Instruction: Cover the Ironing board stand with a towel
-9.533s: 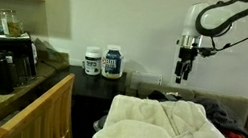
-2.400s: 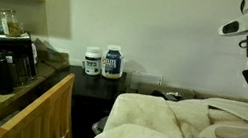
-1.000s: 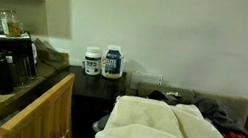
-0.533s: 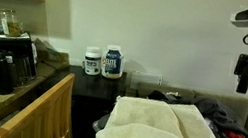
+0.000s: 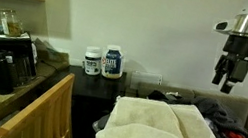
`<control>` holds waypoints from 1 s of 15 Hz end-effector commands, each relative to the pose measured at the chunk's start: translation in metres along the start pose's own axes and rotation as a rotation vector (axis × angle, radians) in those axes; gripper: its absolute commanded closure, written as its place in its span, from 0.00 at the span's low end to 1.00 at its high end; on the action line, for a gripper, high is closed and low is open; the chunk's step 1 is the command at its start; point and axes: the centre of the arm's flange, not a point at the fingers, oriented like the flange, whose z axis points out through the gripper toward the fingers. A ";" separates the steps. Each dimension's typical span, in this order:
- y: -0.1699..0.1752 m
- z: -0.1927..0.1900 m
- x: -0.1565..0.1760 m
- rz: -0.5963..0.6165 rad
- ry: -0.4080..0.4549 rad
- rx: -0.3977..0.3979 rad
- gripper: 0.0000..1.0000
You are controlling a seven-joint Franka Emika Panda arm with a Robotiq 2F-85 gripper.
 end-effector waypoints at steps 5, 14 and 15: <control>0.084 0.007 0.017 0.220 0.119 -0.117 0.00; 0.187 0.018 0.009 0.510 0.128 -0.281 0.00; 0.203 0.018 0.005 0.554 0.111 -0.289 0.00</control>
